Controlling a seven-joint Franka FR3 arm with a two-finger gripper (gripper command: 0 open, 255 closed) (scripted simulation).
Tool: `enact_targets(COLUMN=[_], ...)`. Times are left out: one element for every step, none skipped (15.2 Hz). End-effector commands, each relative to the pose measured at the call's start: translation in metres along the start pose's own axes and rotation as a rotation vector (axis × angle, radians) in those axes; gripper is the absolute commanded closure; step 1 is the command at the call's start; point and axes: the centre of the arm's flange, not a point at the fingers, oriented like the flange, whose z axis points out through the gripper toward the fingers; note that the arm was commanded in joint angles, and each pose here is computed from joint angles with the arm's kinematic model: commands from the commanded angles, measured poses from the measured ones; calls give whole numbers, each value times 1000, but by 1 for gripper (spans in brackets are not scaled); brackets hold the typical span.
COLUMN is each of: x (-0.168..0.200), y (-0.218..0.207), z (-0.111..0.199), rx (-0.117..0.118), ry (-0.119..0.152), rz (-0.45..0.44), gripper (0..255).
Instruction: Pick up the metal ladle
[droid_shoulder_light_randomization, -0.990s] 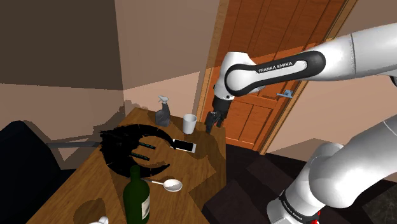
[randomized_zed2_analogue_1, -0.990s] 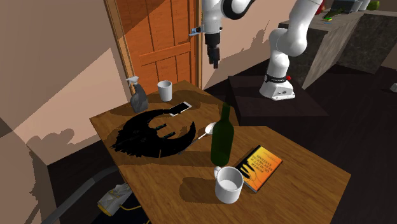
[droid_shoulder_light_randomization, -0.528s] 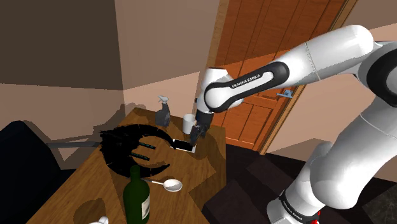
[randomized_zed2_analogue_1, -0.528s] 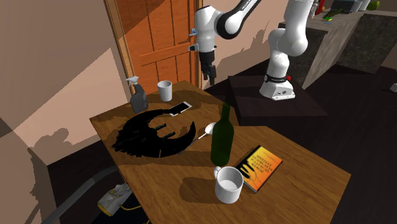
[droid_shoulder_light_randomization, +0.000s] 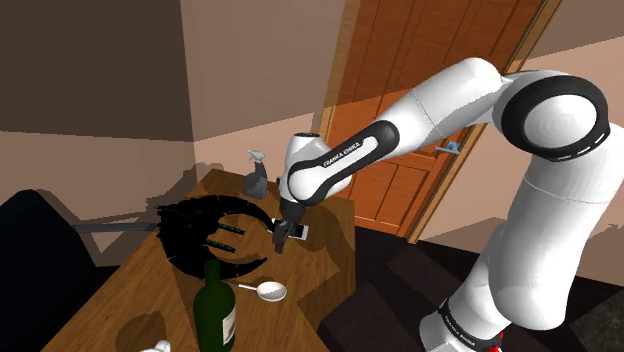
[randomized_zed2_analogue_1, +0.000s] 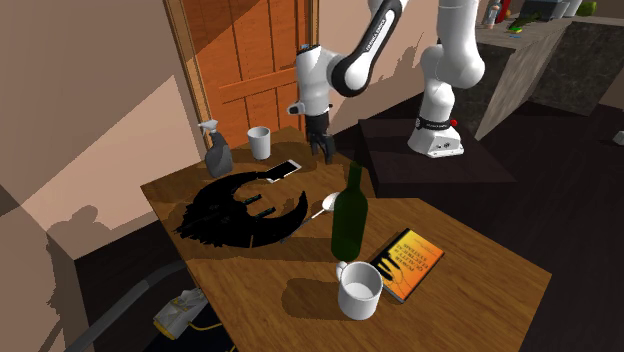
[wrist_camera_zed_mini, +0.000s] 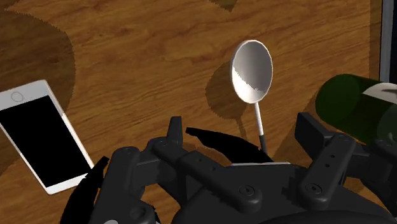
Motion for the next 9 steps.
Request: enact_targets(x=[15,22,28,34,40,46,52,58,64], y=[-9,-14,-19,-24,-30,-35,-41,-47,-53], z=[24,34,45,55,66,76,87,97,108], rx=[4,7,9,11,13,15,17,19,21], ry=[-5,-8,-10,-13,-16,-19,-21,-24,-27], rz=[-41,-61,-81,-101,-121,-140,-160,-180,-200], gripper=[0,0,0,0,0,0,0,0,0])
